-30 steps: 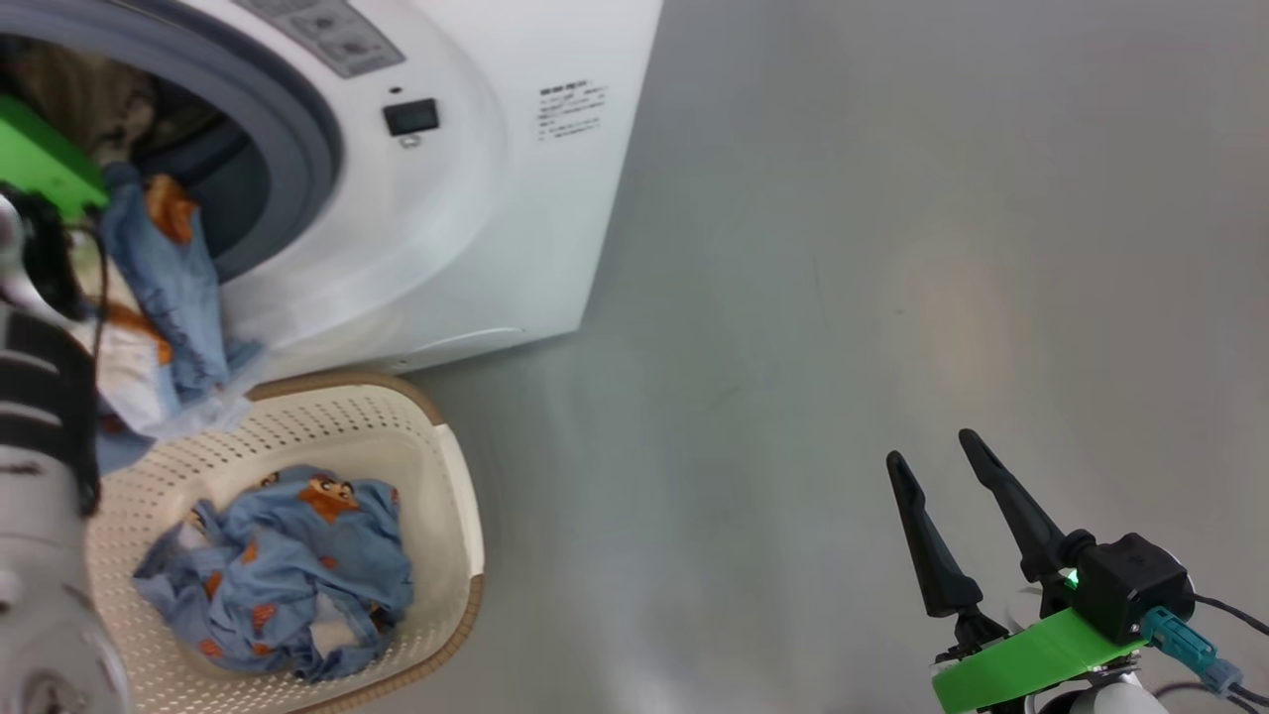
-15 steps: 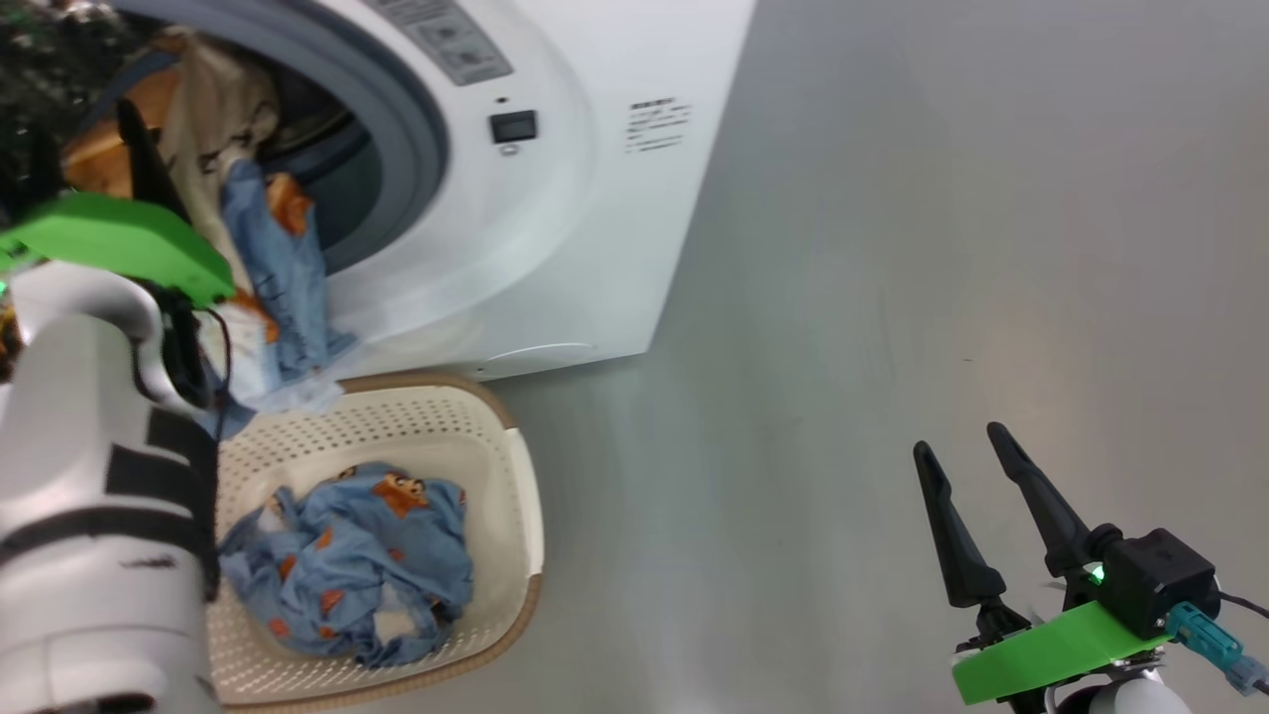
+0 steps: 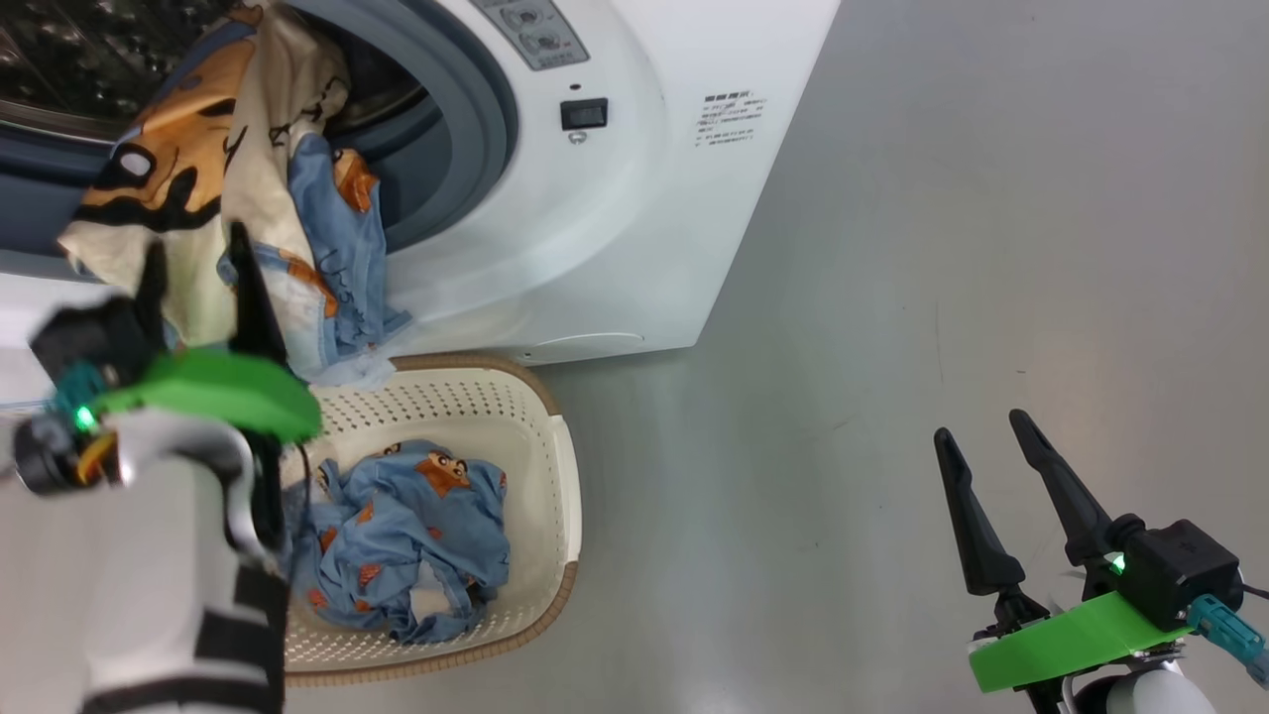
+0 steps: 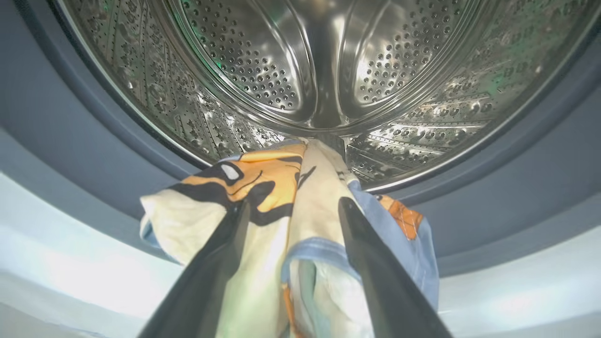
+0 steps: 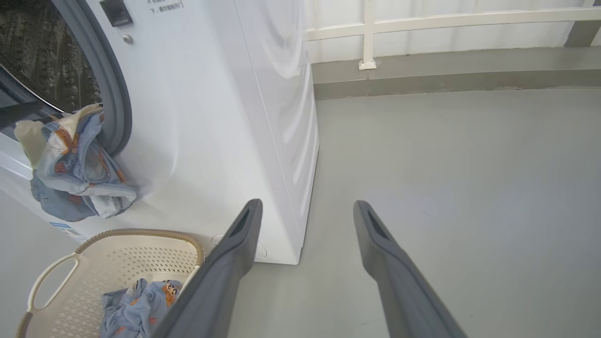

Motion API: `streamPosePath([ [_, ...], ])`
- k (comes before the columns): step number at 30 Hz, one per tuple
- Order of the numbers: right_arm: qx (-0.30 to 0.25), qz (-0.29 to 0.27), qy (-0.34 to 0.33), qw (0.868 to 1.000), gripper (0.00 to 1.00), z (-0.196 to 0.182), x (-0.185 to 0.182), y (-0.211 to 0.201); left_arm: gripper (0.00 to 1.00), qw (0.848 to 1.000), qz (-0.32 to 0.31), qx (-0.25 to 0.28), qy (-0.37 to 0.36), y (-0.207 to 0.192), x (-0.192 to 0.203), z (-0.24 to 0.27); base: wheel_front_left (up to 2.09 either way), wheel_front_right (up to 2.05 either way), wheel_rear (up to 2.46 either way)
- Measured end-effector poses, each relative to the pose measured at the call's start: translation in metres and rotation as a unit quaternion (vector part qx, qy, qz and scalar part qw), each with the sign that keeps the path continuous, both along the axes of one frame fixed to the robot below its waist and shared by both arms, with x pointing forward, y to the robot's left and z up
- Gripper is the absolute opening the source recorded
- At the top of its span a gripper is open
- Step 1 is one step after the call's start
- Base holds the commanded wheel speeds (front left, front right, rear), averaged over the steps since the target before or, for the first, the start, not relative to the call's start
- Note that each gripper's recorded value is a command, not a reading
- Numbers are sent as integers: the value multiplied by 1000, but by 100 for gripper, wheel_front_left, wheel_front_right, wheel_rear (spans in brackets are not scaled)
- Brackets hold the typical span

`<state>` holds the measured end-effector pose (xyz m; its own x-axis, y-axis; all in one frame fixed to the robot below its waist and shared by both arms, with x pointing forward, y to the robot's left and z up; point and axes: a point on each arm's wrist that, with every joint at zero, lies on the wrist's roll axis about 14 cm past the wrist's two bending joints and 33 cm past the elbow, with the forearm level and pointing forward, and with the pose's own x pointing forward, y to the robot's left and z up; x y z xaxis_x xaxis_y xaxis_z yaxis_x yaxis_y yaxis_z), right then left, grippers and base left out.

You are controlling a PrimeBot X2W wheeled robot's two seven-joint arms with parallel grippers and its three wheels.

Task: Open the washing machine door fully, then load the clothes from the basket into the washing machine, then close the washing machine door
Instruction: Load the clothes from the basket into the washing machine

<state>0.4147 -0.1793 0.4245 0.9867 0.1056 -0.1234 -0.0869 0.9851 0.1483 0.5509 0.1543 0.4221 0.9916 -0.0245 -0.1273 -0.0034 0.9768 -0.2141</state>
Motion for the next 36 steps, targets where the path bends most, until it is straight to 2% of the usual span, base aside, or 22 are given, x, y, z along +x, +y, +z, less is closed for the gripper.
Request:
streamPosePath([
  [13, 1, -1, -14, 1000, 100, 10, -1, 0, 100, 1000, 4, -3, 4, 2, -71, -10, 0, 0, 0],
  [22, -4, -4, -13, 1000, 100, 10, -1, -4, 100, 998, 36, -10, 54, 15, -120, -36, 0, 0, 0],
  [36, -4, -7, -28, 1000, 100, 23, -6, -6, 100, 994, 81, -25, 67, 34, -161, -30, 0, 0, 0],
])
